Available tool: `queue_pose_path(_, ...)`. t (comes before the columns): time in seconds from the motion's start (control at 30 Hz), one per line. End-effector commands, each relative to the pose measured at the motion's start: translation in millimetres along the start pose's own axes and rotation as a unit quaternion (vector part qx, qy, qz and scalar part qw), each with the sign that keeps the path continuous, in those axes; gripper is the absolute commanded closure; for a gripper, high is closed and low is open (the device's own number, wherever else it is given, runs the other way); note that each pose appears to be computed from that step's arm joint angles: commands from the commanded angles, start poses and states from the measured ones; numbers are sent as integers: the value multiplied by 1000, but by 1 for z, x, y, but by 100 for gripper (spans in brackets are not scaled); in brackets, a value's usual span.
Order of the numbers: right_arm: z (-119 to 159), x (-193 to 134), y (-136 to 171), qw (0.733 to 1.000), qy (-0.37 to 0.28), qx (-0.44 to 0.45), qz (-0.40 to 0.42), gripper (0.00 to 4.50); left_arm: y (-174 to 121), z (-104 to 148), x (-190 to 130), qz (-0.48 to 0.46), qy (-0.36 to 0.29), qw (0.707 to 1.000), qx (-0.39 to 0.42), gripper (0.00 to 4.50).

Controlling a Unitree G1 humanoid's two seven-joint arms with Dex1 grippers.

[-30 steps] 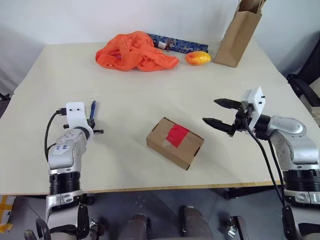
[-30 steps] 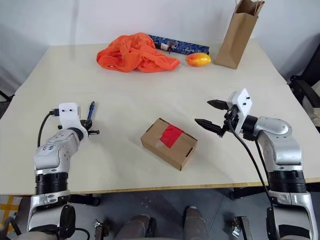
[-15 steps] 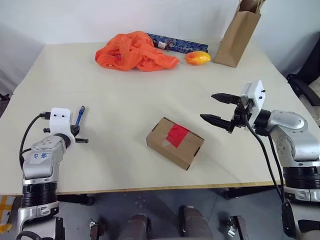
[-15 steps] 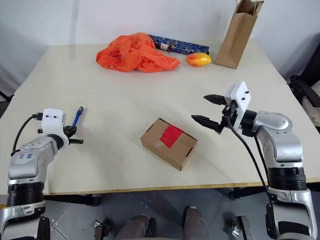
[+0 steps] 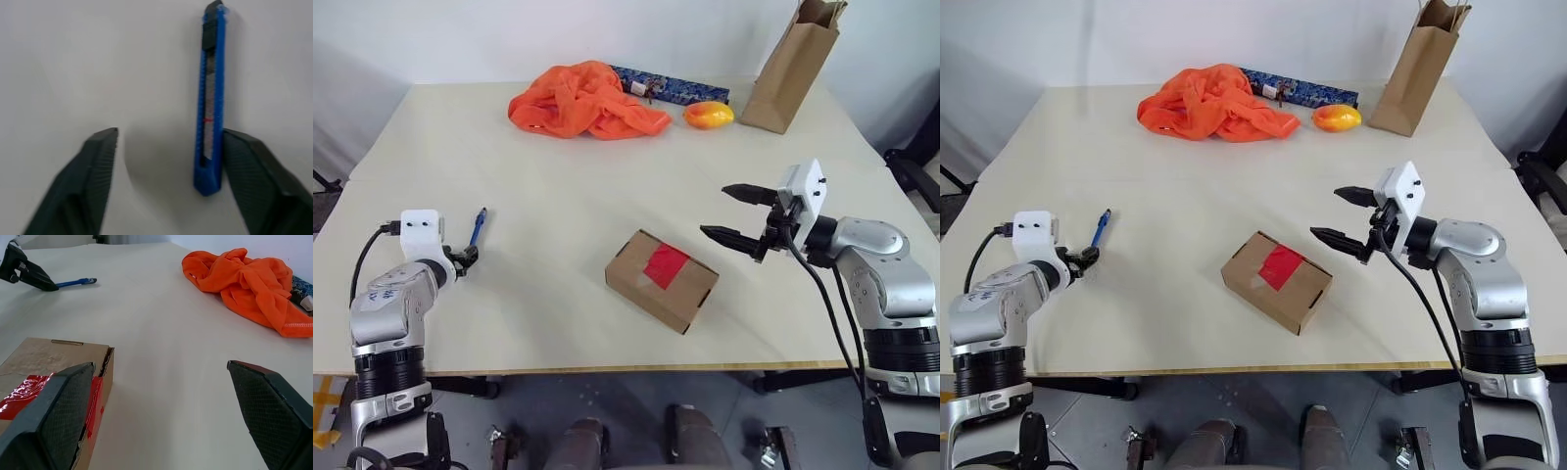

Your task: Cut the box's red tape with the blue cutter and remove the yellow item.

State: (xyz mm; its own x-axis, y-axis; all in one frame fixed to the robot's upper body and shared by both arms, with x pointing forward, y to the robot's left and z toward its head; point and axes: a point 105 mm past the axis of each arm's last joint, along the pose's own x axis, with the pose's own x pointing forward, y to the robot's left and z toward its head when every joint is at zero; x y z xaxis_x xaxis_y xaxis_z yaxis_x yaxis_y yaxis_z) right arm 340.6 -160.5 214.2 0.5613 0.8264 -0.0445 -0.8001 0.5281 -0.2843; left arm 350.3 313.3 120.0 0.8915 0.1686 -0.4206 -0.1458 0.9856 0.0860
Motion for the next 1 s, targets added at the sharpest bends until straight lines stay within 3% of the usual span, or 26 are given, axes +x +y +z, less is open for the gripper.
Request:
queue_pose_path(0.03, 8, -1, 7, 1000, -16, -7, 10, 0, -9, -27, 4, -25, 38, 999, -20, 86)
queue_pose_path(0.4, 14, 2, 4, 1000, -16, -15, 17, 0, -26, -24, 14, -103, 14, 993, -58, 86)
queue_pose_path(0.63, 13, 3, 5, 1000, -13, -14, 19, 0, -31, -35, 18, -132, 38, 989, -56, 86)
queue_pose_path(0.73, 13, 4, 6, 1000, -13, -14, 19, 0, -31, -39, 20, -136, 47, 988, -48, 145)
queue_pose_path(1.0, 13, 3, 5, 1000, -11, -15, 17, 0, -34, -38, 22, -152, 49, 986, -46, 376)
